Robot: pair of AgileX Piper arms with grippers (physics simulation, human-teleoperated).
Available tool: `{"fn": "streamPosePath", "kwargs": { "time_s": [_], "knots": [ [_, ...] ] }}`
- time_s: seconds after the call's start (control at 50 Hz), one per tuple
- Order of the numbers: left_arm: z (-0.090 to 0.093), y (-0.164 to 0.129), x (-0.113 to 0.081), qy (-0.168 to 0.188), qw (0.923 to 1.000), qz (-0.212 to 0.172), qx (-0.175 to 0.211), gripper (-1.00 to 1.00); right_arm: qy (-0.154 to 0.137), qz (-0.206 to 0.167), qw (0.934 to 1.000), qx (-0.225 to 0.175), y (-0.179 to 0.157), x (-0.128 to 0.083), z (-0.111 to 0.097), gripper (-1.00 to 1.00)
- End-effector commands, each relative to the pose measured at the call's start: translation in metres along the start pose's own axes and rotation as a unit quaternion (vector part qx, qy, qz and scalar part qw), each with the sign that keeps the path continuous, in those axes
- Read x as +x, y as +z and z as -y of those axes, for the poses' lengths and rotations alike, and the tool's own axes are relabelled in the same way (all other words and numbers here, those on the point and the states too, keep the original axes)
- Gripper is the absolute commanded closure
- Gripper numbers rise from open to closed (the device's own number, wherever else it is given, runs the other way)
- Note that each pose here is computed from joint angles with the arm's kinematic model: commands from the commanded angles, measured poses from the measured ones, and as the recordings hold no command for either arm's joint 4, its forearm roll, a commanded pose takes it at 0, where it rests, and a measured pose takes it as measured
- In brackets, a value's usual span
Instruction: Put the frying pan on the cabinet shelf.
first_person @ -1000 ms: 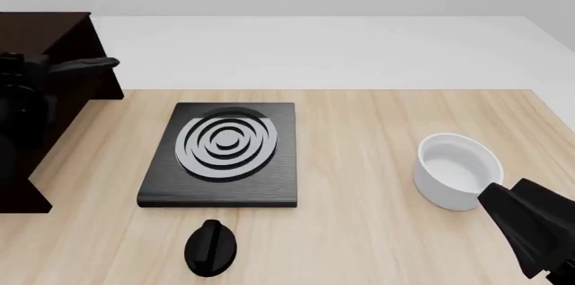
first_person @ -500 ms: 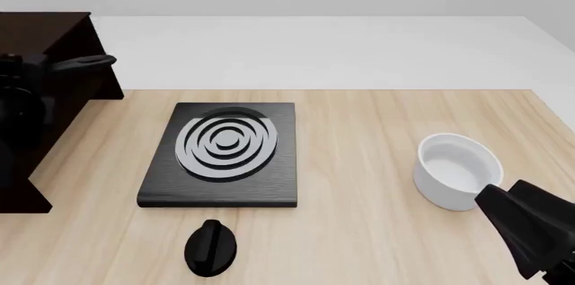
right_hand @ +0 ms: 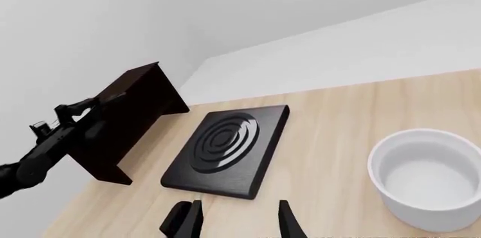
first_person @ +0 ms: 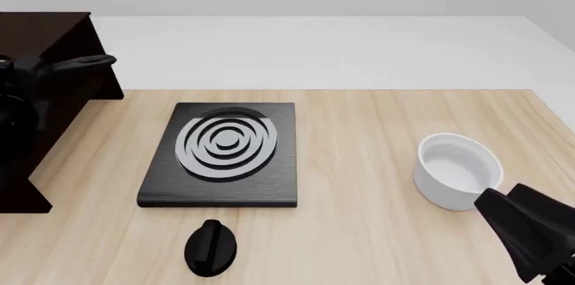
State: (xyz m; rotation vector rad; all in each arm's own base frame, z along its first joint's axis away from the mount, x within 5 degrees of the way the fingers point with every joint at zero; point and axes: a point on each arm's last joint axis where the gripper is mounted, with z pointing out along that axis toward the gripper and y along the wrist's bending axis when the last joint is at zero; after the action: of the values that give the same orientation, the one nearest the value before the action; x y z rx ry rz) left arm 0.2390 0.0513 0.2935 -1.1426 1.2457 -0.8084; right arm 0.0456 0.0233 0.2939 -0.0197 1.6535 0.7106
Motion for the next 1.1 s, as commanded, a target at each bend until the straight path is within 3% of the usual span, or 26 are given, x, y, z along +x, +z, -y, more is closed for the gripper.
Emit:
{"fn": "streamPosePath", "kwargs": {
  "time_s": [0.02, 0.64, 0.7, 0.88, 0.94, 0.98, 1.1],
  "knots": [
    [-0.003, -0.015, 0.002, -0.002, 1.0, -0.001, 0.006, -1.0, 0.002, -0.002, 1.0, 0.0, -0.001, 0.002, 0.001, -1.0],
    [-0.005, -0.071, 0.01, 0.009, 0.9996, -0.018, 0.019, -1.0, 0.003, -0.002, 1.0, 0.002, -0.012, 0.004, 0.002, -1.0],
    [0.006, -0.081, 0.008, 0.041, 0.9987, -0.024, 0.021, -1.0, 0.003, -0.002, 1.0, 0.002, -0.013, 0.004, 0.002, -1.0],
    [0.003, -0.101, 0.011, 0.036, 0.9985, -0.036, 0.02, -1.0, 0.002, -0.001, 1.0, 0.001, -0.018, 0.004, 0.002, -1.0],
    [0.012, -0.104, 0.004, 0.072, 0.997, -0.023, 0.016, -1.0, 0.003, 0.0, 1.0, 0.001, -0.02, 0.004, 0.002, -1.0],
    [0.006, -0.107, 0.008, 0.059, 0.9977, -0.03, 0.017, -1.0, 0.003, 0.0, 1.0, 0.001, -0.02, 0.004, 0.002, -1.0],
    [0.018, -0.117, 0.006, 0.09, 0.9949, -0.038, 0.025, -1.0, 0.003, 0.0, 1.0, 0.001, -0.021, 0.007, 0.003, -1.0]
  ]
}}
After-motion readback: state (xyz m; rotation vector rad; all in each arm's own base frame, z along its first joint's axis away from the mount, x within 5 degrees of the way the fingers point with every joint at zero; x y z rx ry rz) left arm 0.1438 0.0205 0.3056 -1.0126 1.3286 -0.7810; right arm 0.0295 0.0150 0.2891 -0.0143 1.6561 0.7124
